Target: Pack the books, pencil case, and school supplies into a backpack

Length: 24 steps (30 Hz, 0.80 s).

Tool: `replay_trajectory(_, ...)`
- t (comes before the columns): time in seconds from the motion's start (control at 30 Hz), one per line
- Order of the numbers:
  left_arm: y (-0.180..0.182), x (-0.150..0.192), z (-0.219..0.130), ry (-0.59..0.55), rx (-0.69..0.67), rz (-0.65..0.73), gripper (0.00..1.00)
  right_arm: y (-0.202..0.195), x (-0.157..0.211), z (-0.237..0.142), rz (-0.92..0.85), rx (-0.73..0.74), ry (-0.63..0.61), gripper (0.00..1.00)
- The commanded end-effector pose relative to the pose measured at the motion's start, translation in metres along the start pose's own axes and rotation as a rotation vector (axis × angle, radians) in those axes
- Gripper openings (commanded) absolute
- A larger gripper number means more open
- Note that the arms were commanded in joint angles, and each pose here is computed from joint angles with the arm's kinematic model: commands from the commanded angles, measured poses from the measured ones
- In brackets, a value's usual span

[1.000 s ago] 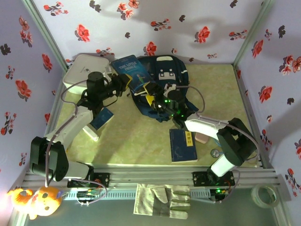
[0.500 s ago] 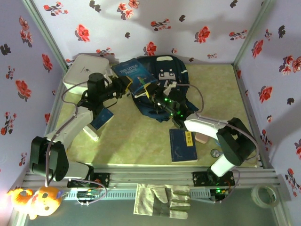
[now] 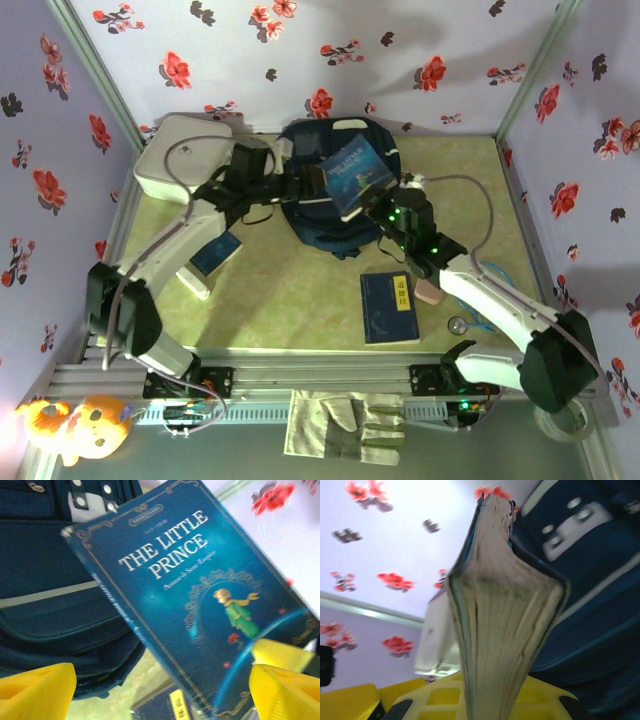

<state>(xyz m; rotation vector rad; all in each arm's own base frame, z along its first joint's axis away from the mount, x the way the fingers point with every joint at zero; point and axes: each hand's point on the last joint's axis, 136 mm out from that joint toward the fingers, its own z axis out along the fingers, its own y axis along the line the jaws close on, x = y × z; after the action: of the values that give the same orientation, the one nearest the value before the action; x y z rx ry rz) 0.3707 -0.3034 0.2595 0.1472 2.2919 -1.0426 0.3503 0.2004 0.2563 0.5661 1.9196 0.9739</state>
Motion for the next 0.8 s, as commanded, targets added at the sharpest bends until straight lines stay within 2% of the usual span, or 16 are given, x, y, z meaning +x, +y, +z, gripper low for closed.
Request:
replay_trajectory(0.0,0.016,0.016,0.031,0.115,-0.093,0.221,0.90,-0.028,-0.029,-0.021,-0.084,0.114,-0.077,0.11)
replay_trajectory(0.23,0.021,0.031,0.089,0.252,-0.113,0.667,0.85,-0.069,-0.053,-0.056,-0.087,0.225,-0.106,0.11)
replay_trajectory(0.33,0.035,0.041,0.112,0.338,-0.131,0.788,0.80,-0.077,-0.051,-0.063,-0.077,0.235,-0.101,0.11)
replay_trajectory(0.5,0.060,0.050,0.141,0.436,-0.170,0.914,0.72,-0.087,-0.046,-0.071,-0.052,0.247,-0.094,0.11)
replay_trajectory(0.77,0.081,0.070,0.163,0.555,-0.219,1.126,0.60,-0.096,-0.038,-0.077,0.007,0.243,-0.092,0.11)
